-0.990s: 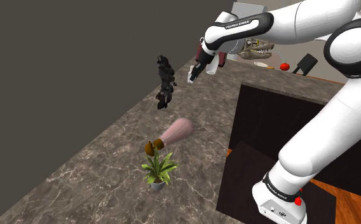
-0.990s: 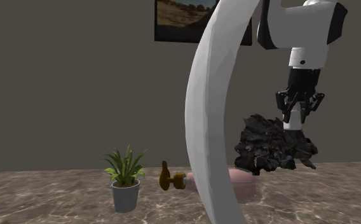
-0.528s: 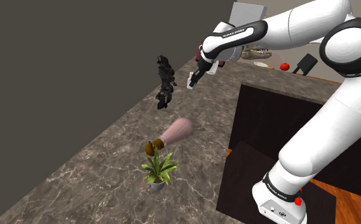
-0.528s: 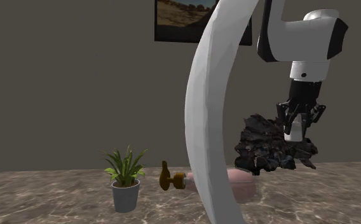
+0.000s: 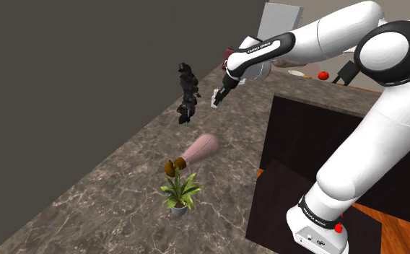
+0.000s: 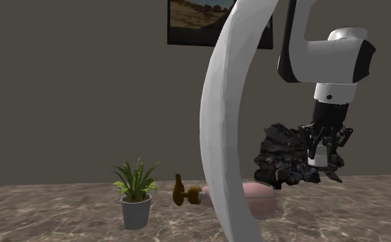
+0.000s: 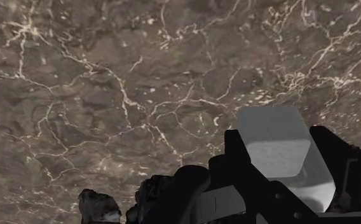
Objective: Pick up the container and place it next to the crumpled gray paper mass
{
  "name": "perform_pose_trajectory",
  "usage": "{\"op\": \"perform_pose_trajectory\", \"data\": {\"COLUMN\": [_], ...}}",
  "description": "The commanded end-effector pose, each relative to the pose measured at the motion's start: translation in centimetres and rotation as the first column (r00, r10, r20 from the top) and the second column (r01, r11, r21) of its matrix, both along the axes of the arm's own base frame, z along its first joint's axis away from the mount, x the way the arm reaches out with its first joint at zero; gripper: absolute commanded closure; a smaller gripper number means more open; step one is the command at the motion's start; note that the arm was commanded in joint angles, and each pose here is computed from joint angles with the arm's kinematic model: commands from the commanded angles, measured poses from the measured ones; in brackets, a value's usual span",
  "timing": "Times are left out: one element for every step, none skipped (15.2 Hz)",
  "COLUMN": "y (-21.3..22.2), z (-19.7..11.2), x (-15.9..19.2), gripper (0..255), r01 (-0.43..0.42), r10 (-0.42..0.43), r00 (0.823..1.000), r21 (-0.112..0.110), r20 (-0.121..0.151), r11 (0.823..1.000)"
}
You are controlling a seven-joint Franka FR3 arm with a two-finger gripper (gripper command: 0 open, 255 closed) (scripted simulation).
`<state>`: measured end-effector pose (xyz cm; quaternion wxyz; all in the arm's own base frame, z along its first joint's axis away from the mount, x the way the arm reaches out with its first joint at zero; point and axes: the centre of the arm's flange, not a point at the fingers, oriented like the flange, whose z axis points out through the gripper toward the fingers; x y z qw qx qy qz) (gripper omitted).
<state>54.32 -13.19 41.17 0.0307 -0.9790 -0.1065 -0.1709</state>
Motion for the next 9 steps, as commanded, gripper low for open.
{"op": "perform_pose_trajectory", "data": {"y": [0.0, 0.0, 0.0, 0.0, 0.0, 0.0, 0.0, 0.0, 0.0], "z": [-1.0, -1.6, -2.1, -2.6, -3.2, -3.7, -4.2, -4.7, -5.3], "x": [-0.1, -0.1, -0.1, -0.1, -0.1, -0.1, -0.1, -0.1, -0.1], "gripper": [255, 255, 255, 255, 255, 255, 255, 255, 255], "r01": [0.000, 0.000, 0.000, 0.000, 0.000, 0.000, 0.000, 0.000, 0.000], "r10": [0.000, 0.000, 0.000, 0.000, 0.000, 0.000, 0.000, 0.000, 0.000], "r00": [1.000, 1.000, 1.000, 1.000, 1.000, 1.000, 1.000, 1.000, 1.000], "r21": [0.000, 0.000, 0.000, 0.000, 0.000, 0.000, 0.000, 0.000, 0.000], "r20": [0.000, 0.000, 0.000, 0.000, 0.000, 0.000, 0.000, 0.000, 0.000], "r11": [1.000, 1.000, 1.000, 1.000, 1.000, 1.000, 1.000, 1.000, 1.000]}}
